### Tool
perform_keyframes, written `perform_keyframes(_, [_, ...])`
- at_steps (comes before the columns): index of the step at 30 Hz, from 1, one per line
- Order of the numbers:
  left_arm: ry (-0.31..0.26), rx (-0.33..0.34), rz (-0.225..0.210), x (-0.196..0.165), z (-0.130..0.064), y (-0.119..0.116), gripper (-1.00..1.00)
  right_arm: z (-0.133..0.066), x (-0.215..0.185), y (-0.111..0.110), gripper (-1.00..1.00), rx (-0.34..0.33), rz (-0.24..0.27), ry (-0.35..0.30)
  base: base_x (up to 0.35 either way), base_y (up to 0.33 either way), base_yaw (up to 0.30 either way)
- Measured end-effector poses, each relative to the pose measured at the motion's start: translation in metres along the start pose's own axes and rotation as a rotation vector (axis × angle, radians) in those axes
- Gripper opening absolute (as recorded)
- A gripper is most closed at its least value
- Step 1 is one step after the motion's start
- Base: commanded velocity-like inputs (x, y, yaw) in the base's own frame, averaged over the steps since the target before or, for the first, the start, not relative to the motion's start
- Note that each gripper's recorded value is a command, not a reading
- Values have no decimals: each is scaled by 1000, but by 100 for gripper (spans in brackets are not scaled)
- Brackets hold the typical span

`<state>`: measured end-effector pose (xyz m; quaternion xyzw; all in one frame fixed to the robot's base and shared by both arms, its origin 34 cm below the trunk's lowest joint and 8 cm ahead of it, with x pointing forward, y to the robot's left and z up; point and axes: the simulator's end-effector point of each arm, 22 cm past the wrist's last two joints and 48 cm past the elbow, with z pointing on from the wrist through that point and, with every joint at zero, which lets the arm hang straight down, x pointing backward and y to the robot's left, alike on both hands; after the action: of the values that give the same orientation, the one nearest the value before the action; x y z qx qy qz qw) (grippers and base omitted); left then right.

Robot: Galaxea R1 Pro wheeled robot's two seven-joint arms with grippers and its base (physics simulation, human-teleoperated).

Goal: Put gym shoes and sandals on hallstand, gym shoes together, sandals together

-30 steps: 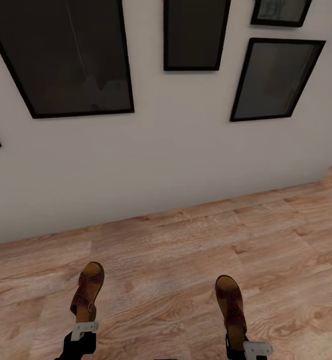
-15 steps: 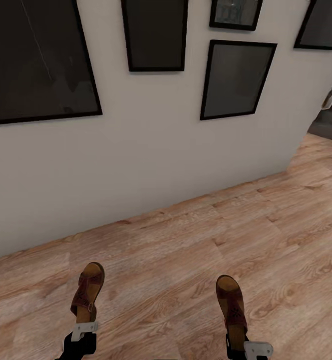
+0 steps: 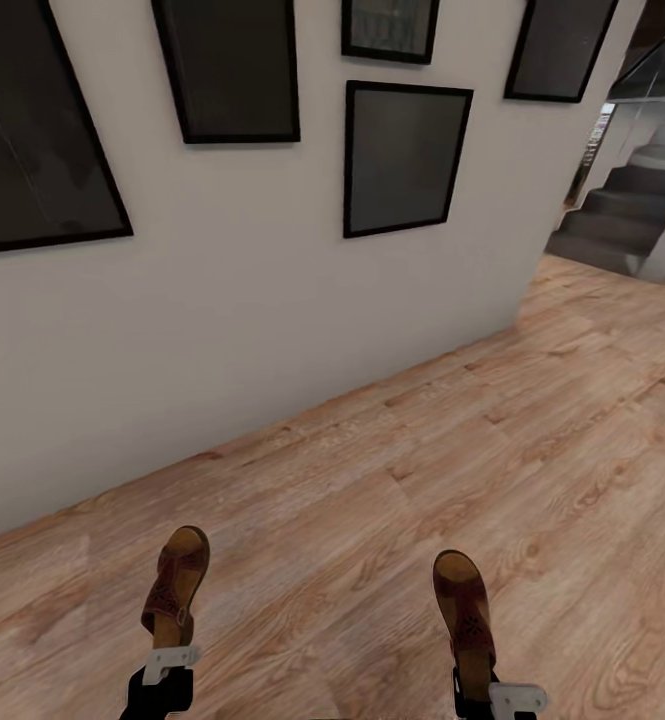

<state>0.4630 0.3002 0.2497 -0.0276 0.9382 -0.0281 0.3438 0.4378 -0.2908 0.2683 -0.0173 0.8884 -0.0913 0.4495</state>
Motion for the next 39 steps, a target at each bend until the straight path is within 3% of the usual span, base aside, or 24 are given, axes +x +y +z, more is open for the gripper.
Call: perform_keyframes(39, [3,11,1,1,0,-5,-100,0,0,1,-100,-1,1,0,0,0,-300])
